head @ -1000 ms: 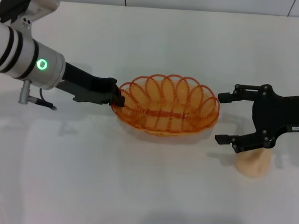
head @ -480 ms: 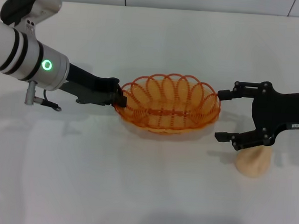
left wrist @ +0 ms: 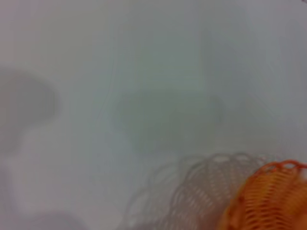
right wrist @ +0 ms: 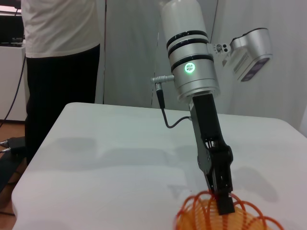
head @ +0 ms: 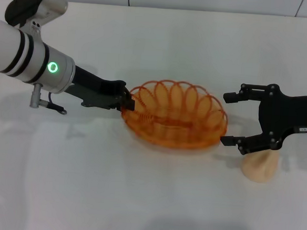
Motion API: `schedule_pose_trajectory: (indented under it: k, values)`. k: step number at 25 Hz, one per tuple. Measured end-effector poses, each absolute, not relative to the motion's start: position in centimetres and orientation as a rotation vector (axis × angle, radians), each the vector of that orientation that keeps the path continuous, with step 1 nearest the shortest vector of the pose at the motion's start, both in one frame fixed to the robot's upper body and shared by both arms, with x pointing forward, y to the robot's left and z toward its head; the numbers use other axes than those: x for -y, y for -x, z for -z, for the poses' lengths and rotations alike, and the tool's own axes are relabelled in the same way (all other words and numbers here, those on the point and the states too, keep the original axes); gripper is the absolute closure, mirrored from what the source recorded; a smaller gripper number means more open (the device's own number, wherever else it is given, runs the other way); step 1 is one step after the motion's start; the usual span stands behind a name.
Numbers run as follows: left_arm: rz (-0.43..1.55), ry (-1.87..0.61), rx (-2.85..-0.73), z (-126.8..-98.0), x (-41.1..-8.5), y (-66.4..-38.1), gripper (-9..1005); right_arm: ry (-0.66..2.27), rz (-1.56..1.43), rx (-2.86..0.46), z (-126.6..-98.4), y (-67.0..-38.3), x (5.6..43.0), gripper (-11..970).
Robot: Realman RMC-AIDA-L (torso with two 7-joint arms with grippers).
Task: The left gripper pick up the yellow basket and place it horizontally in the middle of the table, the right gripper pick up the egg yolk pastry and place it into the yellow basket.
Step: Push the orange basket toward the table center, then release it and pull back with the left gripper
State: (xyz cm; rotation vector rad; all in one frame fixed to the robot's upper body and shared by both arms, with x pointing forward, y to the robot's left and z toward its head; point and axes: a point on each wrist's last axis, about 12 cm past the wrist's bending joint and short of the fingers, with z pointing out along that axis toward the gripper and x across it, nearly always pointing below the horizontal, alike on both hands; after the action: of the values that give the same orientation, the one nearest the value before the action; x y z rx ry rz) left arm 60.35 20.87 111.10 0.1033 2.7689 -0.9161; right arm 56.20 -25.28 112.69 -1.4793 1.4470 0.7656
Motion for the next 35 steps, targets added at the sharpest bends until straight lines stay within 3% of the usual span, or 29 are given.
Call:
schedule_pose_trajectory:
  k: [2, 13, 16, 24, 29, 35]
  values:
    - [0.916, -0.102, -2.769, -111.1, -20.9, -60.3, 835, 1.477, -0.765, -1.446, -112.7, -56.2, 25.3, 99]
    - [0.916, -0.14, -2.798, -111.2, -20.9, -60.0, 432, 1.472, -0.759, -1.447, -112.8, -56.1, 25.4, 100]
    - [0.908, -0.19, -2.803, -111.5, -20.8, -60.0, 370, 1.469, -0.76, -1.45, -112.8, -56.2, 25.5, 100]
    - [0.815, -0.388, -2.66, -114.6, -23.5, -59.2, 204, 1.426, -0.788, -1.497, -112.7, -56.1, 25.7, 101]
    - [0.744, -0.631, -2.52, -115.9, -25.1, -57.9, 117, 1.382, -0.802, -1.552, -112.8, -55.9, 26.3, 101]
    - [0.755, -0.909, -2.255, -116.2, -26.9, -56.3, 119, 1.338, -0.791, -1.611, -113.1, -55.1, 27.5, 101]
